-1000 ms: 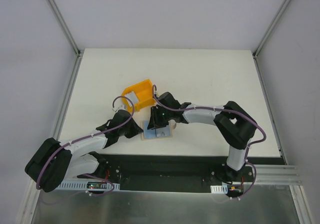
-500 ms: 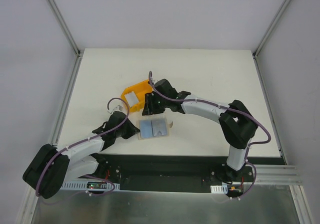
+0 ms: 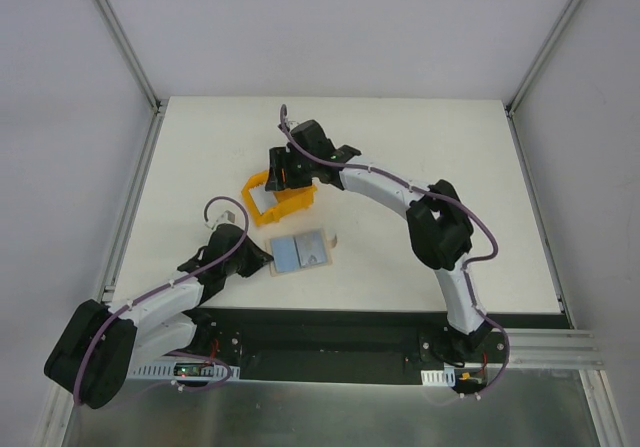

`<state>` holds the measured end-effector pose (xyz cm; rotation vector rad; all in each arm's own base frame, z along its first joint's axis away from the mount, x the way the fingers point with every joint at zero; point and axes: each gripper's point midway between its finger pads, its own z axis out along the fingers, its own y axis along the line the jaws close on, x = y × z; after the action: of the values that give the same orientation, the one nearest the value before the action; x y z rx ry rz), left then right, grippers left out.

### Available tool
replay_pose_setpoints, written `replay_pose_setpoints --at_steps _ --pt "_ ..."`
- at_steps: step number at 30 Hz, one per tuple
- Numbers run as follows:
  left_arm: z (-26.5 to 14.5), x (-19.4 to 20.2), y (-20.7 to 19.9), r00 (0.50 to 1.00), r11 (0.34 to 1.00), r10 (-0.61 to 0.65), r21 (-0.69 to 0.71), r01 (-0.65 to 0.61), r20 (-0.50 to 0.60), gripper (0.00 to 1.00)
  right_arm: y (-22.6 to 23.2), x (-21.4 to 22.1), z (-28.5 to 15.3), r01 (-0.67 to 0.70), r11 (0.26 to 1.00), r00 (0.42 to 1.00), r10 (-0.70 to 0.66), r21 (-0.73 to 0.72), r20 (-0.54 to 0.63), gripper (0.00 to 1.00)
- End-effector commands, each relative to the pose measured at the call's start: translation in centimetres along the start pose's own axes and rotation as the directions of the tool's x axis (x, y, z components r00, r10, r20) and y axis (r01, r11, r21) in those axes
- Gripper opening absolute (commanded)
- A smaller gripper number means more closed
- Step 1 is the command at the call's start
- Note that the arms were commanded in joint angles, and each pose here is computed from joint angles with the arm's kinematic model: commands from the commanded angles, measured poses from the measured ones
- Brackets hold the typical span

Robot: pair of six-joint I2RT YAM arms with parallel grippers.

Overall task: Put the credit cards into the card holder
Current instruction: Turn over the card slot in the card holder, then pick up the credit card from the storage box.

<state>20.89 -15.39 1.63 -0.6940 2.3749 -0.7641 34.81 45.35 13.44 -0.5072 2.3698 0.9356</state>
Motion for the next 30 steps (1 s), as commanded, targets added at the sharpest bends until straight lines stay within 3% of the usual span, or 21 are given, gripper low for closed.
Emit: replay_pose_setpoints --at_steps 1,17,30 --pt "-0.1 0.2 1.8 1.000 0.999 -0.005 -0.051 0.005 0.003 0.00 -0.1 -0.5 1.3 0.023 1.000 0.999 -0.024 -0.011 -0.034 0.63" --pt "0.0 -0.1 2.0 1.000 0.998 0.000 -0.058 0.000 0.003 0.00 -1.0 1.0 5.4 -0.030 0.997 0.991 0.020 -0.073 -0.130 0.68" --pt "0.1 0.0 2.1 1.000 0.998 0.002 -0.063 -0.003 -0.011 0.00 0.6 0.3 4.0 -0.041 0.988 0.991 0.022 -0.148 -0.129 0.44"
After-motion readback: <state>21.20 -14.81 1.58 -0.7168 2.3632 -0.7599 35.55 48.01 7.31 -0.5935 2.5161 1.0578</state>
